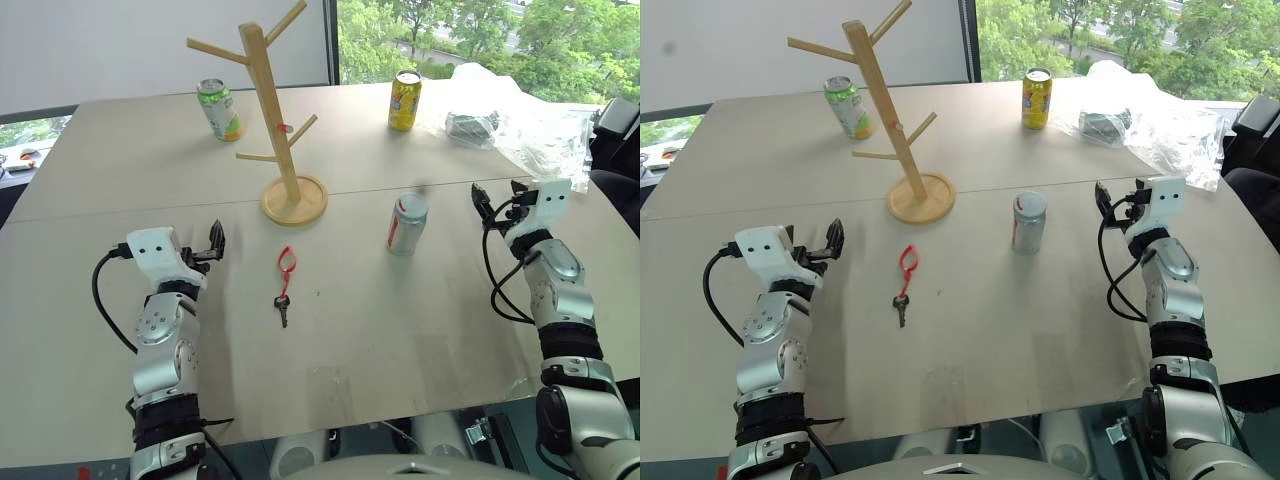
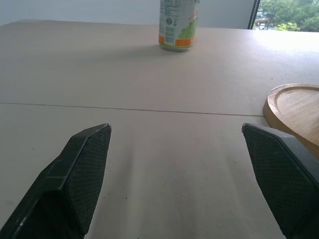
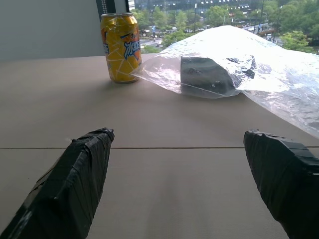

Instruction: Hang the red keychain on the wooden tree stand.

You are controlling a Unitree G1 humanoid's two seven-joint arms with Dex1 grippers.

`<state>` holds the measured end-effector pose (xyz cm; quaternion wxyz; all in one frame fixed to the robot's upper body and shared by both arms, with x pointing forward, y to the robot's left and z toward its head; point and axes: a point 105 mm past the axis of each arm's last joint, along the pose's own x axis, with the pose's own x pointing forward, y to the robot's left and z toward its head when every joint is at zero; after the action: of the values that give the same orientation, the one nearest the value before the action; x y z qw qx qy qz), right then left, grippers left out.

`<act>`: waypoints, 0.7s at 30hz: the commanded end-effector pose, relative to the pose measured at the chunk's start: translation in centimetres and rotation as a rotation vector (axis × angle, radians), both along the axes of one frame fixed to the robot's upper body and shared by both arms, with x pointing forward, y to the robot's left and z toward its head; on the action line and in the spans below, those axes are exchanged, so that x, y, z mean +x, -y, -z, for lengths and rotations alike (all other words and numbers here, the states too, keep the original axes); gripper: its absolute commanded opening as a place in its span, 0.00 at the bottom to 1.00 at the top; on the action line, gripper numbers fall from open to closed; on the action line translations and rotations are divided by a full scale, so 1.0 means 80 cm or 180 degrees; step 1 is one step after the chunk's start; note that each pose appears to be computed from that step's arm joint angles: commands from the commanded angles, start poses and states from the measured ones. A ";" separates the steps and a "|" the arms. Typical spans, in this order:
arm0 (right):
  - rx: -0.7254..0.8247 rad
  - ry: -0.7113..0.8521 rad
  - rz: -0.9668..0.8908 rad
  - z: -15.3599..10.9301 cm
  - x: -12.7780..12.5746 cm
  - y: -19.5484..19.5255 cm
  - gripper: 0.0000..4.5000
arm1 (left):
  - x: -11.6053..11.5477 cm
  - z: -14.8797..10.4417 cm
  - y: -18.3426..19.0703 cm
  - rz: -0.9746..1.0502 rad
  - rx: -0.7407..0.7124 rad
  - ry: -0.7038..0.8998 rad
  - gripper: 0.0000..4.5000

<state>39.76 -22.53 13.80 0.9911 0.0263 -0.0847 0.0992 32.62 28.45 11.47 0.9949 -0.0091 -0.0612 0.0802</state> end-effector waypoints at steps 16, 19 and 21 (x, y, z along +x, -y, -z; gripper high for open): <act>-0.0010 0.0210 0.0038 -0.025 0.001 0.008 1.00 | 0.002 -0.025 0.009 0.0079 0.0086 0.0222 0.96; 0.0021 0.0207 0.0047 -0.026 0.002 0.009 1.00 | 0.001 -0.027 0.013 0.0137 0.0073 0.0270 0.96; 0.0040 0.0205 0.0055 -0.026 0.002 0.010 1.00 | -0.001 -0.034 0.019 0.0236 0.0009 0.0386 0.96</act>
<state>39.79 -22.67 13.84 0.9913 0.0277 -0.0853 0.0969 32.85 27.73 11.69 0.9956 -0.0116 -0.0661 0.0649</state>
